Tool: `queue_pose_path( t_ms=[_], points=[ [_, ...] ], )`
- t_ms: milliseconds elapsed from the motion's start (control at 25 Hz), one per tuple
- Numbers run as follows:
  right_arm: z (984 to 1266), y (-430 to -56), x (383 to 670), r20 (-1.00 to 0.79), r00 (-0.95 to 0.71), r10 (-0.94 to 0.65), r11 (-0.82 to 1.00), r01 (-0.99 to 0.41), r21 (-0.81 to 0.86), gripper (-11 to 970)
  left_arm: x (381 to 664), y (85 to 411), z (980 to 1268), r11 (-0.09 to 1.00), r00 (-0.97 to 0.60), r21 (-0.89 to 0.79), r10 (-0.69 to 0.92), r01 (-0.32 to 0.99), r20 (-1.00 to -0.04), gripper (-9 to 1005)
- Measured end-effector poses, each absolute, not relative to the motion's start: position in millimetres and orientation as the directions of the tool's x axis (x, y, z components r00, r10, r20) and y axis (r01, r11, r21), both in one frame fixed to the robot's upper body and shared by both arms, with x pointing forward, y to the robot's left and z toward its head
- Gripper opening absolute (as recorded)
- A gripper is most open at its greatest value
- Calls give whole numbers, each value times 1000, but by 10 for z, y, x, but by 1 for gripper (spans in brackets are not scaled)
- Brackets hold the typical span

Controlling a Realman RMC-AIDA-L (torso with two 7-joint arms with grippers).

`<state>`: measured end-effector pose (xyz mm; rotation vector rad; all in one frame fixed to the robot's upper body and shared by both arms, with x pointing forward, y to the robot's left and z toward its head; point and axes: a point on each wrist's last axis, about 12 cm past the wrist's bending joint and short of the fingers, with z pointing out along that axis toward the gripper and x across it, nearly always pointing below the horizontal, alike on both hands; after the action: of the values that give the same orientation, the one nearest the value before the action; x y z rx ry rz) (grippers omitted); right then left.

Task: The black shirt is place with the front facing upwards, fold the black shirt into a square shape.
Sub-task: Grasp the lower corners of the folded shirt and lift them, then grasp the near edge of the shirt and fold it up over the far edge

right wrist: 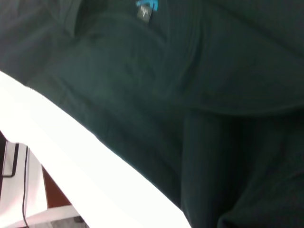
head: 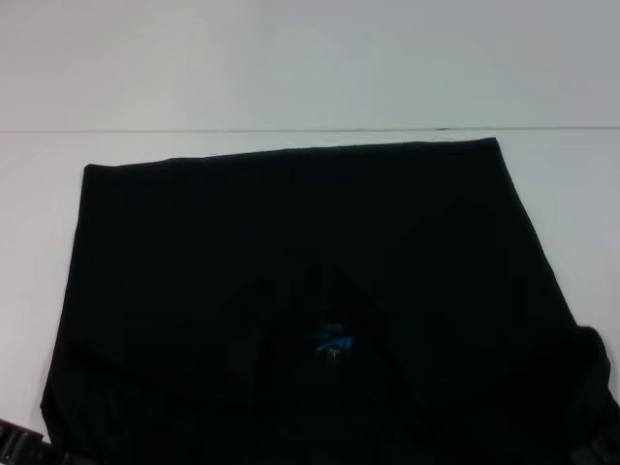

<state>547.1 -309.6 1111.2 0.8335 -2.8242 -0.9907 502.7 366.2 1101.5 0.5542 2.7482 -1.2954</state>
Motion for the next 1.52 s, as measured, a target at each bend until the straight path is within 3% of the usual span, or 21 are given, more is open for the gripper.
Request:
queue_pose_path(
  t_ms=[280,440,560,600,640,760,1040,1520],
  points=[
    [11111,-3090,5488,-186,-872,-452,641,-463,612,59,5170,3600,11085,579,-919,-716,294,391,-264,30],
    [11176,-3124,5608,-273,-906,-323,642,-422,640,58,5362,3602,11200,573,-917,-725,143,384,-372,30],
    [11247,-3176,5774,-365,-920,-143,641,-367,674,57,5549,3654,11252,595,-892,-728,-42,339,-450,30],
    [11286,-3196,5890,-433,-901,-15,632,-345,694,57,5597,3674,11252,607,-880,-726,-90,323,-467,30],
    [11286,-3196,5890,-433,-901,-15,632,-345,694,59,5655,3695,11243,621,-860,-724,-153,300,-488,30],
    [11272,-3181,6061,-512,-840,181,618,-308,724,67,5800,3723,11168,643,-778,-732,-335,223,-531,30],
    [11041,-2949,6316,-606,-627,490,636,-219,740,84,5973,3585,10903,676,-595,-726,-534,126,-601,28],
    [10863,-2600,6534,-729,-460,506,764,-153,627,113,6203,3324,10757,768,-421,-640,-568,38,-707,31]
  ],
)
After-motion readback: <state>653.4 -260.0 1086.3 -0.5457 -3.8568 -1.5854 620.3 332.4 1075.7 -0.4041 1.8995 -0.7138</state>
